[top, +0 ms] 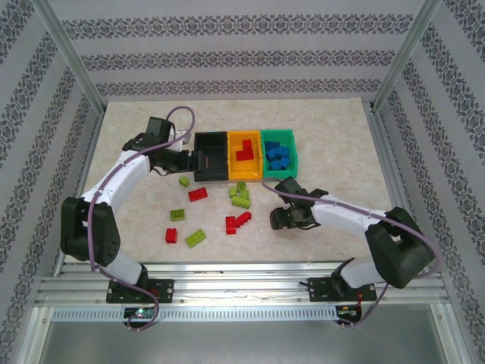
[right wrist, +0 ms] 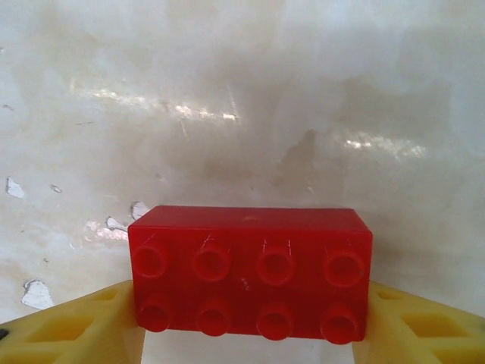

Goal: Sort the legos into containers by color
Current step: Pick up the lego from the bottom-center of the table, then place the lego in the container.

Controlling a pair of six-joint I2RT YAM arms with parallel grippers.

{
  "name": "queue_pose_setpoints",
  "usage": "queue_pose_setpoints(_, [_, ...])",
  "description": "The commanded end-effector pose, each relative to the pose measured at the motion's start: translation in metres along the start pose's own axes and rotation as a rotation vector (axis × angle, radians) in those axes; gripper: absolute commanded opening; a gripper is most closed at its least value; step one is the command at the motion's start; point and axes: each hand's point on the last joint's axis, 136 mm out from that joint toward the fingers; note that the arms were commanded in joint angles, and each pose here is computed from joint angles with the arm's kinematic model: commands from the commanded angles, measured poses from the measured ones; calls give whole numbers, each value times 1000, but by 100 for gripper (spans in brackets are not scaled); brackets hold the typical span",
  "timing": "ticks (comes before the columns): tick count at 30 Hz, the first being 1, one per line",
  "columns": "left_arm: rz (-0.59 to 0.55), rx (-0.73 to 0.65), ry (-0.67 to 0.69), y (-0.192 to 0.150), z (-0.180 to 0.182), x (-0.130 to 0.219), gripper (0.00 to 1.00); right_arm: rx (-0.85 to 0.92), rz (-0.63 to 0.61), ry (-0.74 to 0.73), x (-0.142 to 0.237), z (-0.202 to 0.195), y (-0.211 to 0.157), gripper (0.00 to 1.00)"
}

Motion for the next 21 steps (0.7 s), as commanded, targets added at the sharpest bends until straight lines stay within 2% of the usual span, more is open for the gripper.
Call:
queue_pose_setpoints(1, [-23,-18,-17,3,-7,4,80,46,-21,5,4,11,10,59])
queue_pose_setpoints(8, [-28,-20,-19,4,-9,5,80,91,-102,83,28,43,39,59])
queue_pose_setpoints(15, [-17,-20,-11,2,-6,2,80,128,-233,184,56,97,111,60])
queue_pose_setpoints(21, [-1,-22,0,-1,-3,-2,80,142,-281,235,55,137,174,61])
Point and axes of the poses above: each hand's point on the last joint's axis, 136 mm out from that joint toward the fingers, its own x axis back along the fingers, its own z axis along the line the jaws close on, y = z × x, and after that the axes turned 15 degrees about -x, right-handed
